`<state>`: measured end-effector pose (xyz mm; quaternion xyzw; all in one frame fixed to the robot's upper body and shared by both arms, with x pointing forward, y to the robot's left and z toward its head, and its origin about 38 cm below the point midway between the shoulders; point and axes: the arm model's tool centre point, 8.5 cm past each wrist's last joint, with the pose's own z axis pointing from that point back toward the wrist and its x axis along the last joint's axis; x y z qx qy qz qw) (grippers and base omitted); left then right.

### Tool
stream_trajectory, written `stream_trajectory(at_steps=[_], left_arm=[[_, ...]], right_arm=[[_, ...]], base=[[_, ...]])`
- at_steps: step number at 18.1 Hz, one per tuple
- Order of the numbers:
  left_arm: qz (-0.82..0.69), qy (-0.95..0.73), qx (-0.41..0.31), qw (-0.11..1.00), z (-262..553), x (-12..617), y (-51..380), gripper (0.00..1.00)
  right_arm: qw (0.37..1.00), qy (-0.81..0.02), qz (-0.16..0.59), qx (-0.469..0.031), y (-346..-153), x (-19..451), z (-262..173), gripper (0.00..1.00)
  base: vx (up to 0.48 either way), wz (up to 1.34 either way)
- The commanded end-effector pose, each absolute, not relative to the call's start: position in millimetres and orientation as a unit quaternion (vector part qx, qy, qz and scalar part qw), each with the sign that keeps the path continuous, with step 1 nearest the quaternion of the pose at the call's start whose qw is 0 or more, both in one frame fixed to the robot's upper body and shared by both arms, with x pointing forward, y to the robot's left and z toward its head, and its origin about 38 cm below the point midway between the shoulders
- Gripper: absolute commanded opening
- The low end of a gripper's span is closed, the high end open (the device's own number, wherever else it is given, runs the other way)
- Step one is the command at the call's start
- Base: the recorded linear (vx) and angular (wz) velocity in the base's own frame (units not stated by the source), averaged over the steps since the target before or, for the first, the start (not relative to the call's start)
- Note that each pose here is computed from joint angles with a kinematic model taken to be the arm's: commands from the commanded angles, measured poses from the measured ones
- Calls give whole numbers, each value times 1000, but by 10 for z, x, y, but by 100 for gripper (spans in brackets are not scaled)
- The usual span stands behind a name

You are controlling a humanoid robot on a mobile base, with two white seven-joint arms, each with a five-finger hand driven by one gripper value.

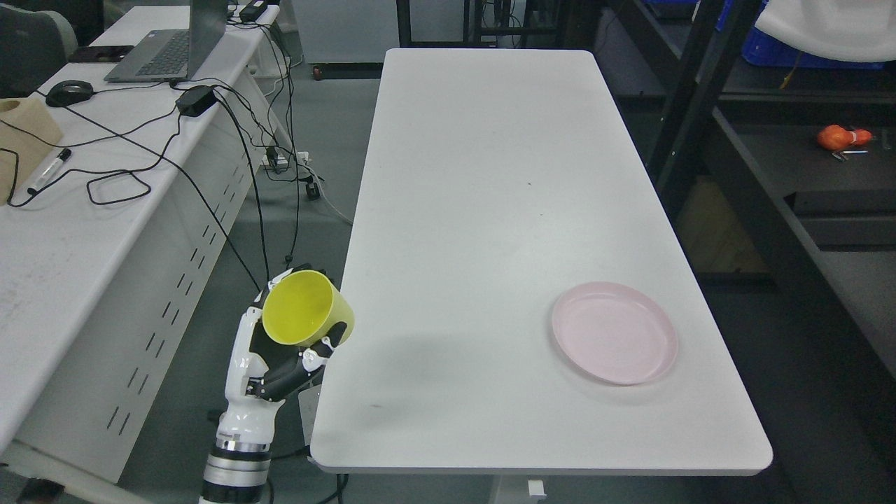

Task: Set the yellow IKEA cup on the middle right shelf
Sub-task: 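Hold the yellow cup in the left hand while turning toward the shelves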

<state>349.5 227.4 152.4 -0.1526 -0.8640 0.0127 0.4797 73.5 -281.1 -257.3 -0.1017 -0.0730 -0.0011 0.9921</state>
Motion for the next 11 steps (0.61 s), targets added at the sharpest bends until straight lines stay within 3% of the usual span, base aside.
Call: stream_trajectory(at_steps=[1, 11], left_arm=[[11, -871, -143, 469, 1614, 3391, 2367, 0], [9, -867, -149, 476, 1571, 3373, 2322, 0]], right_arm=[[992, -66, -4, -108, -2909, 644, -2572, 99], [992, -66, -4, -108, -2909, 644, -2572, 99]], base=[[-151, 265], [-207, 171]])
